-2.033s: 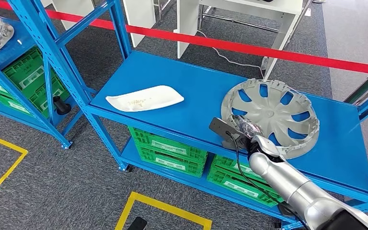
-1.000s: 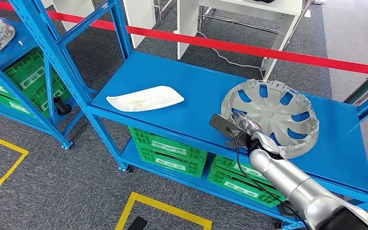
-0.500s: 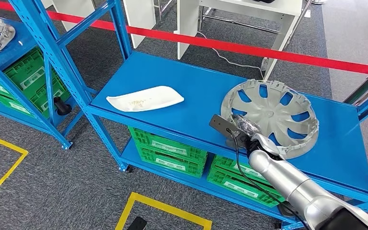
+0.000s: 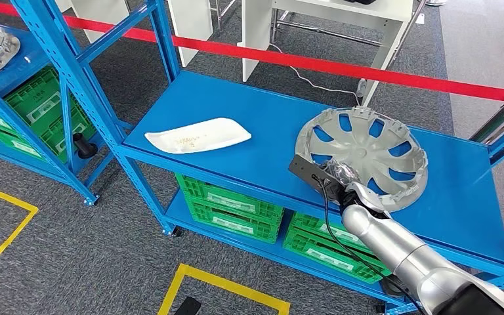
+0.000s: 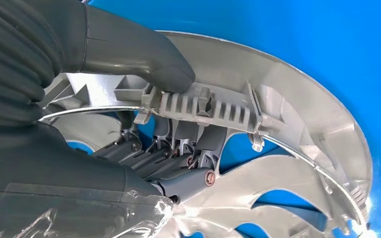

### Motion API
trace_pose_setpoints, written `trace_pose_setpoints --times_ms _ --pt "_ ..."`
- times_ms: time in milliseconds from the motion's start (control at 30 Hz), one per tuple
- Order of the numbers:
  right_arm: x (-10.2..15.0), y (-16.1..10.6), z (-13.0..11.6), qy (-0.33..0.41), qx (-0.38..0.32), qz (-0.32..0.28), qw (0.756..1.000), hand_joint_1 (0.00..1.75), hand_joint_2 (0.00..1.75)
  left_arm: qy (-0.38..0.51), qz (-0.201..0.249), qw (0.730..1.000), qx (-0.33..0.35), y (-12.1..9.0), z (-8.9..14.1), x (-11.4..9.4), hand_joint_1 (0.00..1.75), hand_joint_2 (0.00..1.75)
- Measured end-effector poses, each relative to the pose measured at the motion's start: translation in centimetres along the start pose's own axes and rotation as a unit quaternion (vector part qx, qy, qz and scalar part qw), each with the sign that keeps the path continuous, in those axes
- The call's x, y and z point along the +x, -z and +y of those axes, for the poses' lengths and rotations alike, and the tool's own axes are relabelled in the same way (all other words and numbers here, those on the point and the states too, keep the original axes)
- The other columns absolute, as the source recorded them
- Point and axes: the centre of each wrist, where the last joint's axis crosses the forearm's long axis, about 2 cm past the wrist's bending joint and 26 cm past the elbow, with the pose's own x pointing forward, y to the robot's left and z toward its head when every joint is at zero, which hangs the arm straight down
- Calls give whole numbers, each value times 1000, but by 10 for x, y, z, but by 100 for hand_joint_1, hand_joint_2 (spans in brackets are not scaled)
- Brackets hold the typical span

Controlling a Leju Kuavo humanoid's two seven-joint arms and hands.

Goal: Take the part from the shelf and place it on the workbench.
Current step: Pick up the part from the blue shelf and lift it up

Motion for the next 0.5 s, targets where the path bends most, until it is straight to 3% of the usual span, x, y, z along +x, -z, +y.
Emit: trace_pose_setpoints --times_ms 500 --pt "0 0 0 12 -1 -3 1000 175 175 -3 -2 1000 1 0 0 0 0 0"
